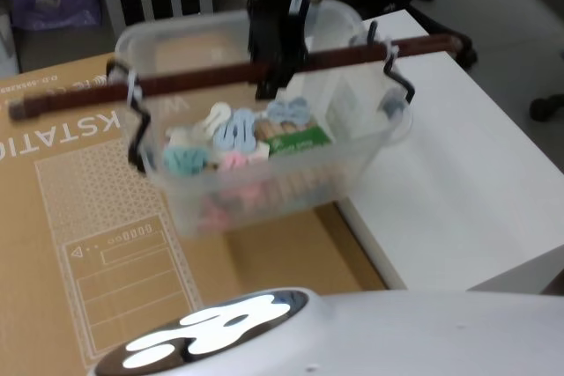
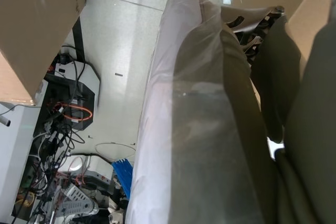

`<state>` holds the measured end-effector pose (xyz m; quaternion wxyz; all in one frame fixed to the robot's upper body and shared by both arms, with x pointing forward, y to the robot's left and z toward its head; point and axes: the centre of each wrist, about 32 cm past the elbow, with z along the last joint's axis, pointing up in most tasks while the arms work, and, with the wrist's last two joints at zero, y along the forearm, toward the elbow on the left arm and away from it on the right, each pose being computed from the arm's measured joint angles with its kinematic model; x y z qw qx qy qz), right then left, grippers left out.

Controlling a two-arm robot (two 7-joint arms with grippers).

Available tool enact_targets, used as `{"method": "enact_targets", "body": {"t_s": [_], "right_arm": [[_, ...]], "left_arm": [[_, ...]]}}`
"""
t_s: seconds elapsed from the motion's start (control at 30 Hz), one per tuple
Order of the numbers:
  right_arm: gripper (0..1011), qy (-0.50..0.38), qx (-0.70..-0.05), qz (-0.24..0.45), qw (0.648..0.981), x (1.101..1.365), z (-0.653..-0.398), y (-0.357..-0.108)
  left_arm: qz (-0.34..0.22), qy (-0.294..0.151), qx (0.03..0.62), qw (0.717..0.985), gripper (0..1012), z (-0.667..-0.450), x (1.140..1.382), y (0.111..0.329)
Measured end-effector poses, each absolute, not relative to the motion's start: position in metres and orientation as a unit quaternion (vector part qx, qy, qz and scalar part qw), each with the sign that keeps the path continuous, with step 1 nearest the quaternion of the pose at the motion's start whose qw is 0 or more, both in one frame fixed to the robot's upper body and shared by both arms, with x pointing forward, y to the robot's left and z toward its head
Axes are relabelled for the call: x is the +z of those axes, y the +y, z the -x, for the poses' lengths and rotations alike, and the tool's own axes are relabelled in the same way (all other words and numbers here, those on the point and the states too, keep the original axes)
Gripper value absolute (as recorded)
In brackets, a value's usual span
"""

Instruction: Use one hand to grasp the basket and place it at the designated location.

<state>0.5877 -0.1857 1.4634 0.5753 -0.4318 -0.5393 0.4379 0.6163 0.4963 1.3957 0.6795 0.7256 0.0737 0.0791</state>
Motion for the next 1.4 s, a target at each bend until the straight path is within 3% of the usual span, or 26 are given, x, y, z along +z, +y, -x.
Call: {"method": "enact_targets", "body": {"t_s": [0.2, 0.77, 1.4], "right_arm": [[240, -0.547, 0.458, 0.416, 0.564, 1.453, -0.577, -0.174], [240, -0.568, 0.432, 0.396, 0.578, 1.416, -0.554, -0.160], [241, -0.568, 0.449, 0.401, 0.561, 1.387, -0.545, -0.129]], "left_arm": [[-0.726, 0.074, 0.079, 0.680, 0, -0.616, 1.396, 0.496], [-0.726, 0.074, 0.079, 0.680, 0, -0.616, 1.396, 0.496], [-0.726, 0.074, 0.079, 0.680, 0, -0.616, 1.396, 0.496]]}}
